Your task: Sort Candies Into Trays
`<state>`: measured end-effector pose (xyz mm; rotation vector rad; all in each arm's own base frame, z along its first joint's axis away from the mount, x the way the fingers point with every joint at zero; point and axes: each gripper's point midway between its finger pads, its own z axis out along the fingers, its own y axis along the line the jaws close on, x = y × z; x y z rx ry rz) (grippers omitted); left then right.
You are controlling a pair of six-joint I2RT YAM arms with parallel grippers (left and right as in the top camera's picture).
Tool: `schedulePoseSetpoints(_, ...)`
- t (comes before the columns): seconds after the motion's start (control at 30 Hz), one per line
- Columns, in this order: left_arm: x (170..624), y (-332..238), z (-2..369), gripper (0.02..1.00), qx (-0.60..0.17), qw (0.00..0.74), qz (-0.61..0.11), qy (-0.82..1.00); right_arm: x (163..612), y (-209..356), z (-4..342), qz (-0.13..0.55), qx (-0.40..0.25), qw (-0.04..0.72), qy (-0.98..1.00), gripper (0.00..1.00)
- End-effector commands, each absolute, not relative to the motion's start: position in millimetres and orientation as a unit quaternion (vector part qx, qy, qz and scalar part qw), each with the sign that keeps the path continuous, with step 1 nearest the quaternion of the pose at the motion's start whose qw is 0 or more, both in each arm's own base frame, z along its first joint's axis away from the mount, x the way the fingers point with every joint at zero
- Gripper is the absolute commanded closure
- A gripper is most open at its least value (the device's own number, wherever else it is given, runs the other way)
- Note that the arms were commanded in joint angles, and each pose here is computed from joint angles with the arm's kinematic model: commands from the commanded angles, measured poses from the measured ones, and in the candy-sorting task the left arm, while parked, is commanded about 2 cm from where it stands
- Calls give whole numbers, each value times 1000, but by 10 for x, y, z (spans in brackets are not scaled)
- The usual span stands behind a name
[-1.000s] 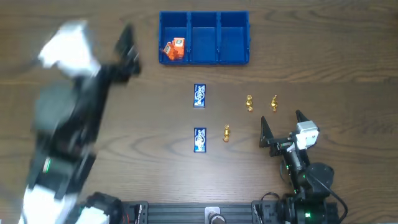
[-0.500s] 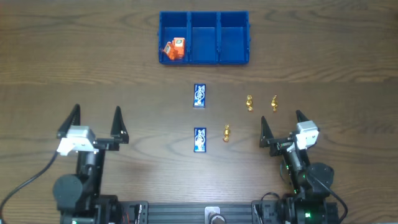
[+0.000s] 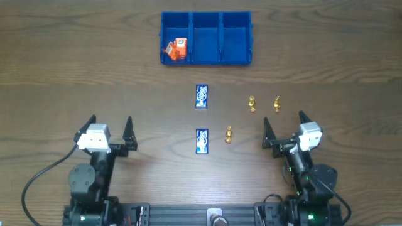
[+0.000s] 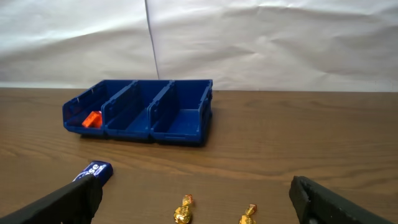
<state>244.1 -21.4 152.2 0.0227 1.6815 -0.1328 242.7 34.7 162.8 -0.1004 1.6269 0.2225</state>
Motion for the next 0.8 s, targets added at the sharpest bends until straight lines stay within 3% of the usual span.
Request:
schedulePoseSetpoints(0.03,2428,-229,1364,20,17,646,-60,760,2431,306,1619,90,-42,682,725,1)
schedulePoseSetpoints(0.53,2428,-229,1364,20,17,646,-60,760,2426,349,1646,103,-44,684,721,1)
schedulePoseSetpoints(0.67,2428,-229,1364,20,17,646,-60,760,2400,520,1969,186,-36,696,692,1)
schedulePoseSetpoints(0.8,2428,-229,1364,20,17,646,-60,760,2413,796,2323,278,-52,625,728,3)
